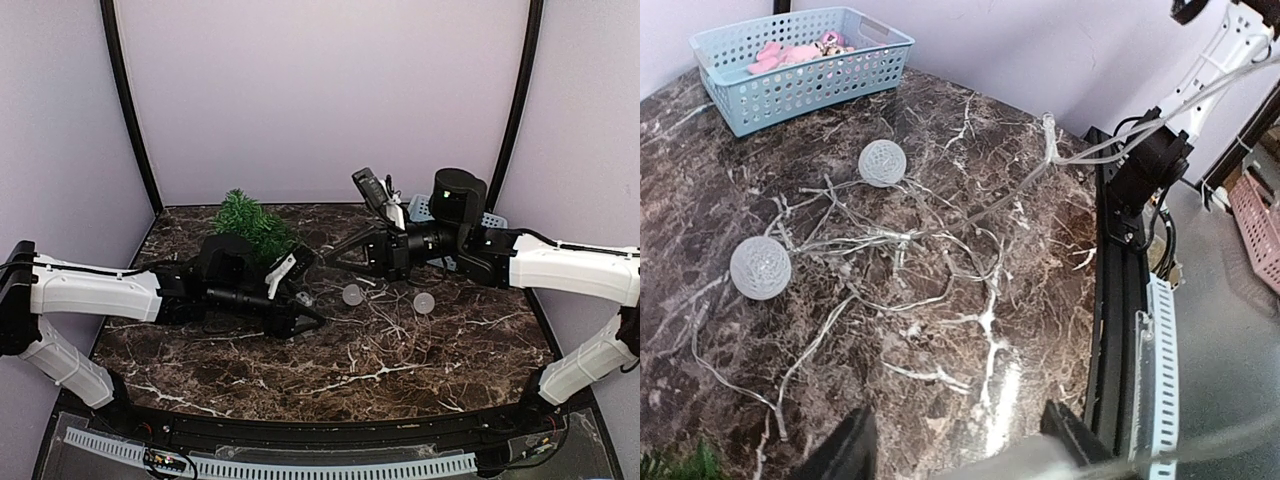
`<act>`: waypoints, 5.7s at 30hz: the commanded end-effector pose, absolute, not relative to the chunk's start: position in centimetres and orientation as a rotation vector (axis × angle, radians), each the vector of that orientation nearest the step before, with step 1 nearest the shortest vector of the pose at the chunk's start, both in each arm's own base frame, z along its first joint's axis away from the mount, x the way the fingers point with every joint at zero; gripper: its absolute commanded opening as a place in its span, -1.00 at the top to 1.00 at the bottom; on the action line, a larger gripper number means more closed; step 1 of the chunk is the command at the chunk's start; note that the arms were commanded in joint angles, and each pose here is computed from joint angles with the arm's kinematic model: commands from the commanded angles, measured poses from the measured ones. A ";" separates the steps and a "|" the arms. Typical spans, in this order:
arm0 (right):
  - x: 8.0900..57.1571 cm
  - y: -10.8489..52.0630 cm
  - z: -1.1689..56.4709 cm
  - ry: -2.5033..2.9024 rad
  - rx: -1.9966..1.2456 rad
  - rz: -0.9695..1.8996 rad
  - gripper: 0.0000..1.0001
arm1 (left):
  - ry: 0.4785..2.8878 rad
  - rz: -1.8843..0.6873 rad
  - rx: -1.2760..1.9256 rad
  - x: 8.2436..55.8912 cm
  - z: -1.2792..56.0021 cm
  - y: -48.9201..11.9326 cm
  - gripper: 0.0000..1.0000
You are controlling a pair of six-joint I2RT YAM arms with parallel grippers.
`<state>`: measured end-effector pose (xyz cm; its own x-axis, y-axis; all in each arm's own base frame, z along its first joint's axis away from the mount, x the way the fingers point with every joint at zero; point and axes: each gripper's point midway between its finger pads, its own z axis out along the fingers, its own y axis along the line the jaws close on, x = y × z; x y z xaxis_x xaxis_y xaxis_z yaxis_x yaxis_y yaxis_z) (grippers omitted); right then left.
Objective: Decorate the small christmas tree
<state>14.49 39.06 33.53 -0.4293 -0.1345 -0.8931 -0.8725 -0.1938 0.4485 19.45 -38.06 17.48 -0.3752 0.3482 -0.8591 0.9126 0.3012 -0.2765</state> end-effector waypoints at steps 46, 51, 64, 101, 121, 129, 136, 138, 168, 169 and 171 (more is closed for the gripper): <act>18.8 37.1 21.5 2.085 -0.790 1.289 -0.68 | 1.993 -0.649 1.209 18.4 13.3 -35.5 0.60; 18.1 36.9 23.4 1.994 -0.791 1.361 -0.85 | 2.016 -0.611 1.260 18.3 12.5 -35.4 0.62; 16.5 39.5 20.3 2.078 -0.984 1.356 -0.66 | 1.997 -0.682 1.272 17.7 13.6 -36.2 0.62; 18.2 44.5 14.8 2.373 -0.699 1.334 0.54 | 2.013 -0.602 1.221 19.1 13.1 -36.0 0.60; 19.8 43.6 13.7 2.401 -0.608 1.226 0.88 | 2.012 -0.632 1.079 18.6 15.3 -33.6 -0.59; 21.6 41.9 14.4 2.343 -0.550 1.167 1.00 | 2.019 -0.578 0.725 20.9 22.7 -28.4 -0.84; 24.7 40.6 16.0 2.257 -0.381 1.184 1.00 | 2.062 -0.571 0.457 24.2 26.7 -22.9 -0.95; 25.6 40.4 16.7 2.219 -0.332 1.206 1.00 | 2.099 -0.539 0.409 25.2 26.2 -21.6 -0.98; 29.4 42.9 14.9 2.122 -0.282 1.247 1.00 | 2.067 -0.886 0.458 23.3 20.0 -21.3 -0.88; 28.9 42.9 15.6 2.111 -0.325 1.263 1.00 | 2.044 -0.967 0.498 21.9 19.6 -21.9 -0.85; 27.6 42.9 17.3 2.075 -0.425 1.299 1.00 | 1.933 -1.061 0.553 20.6 20.9 -23.0 -0.82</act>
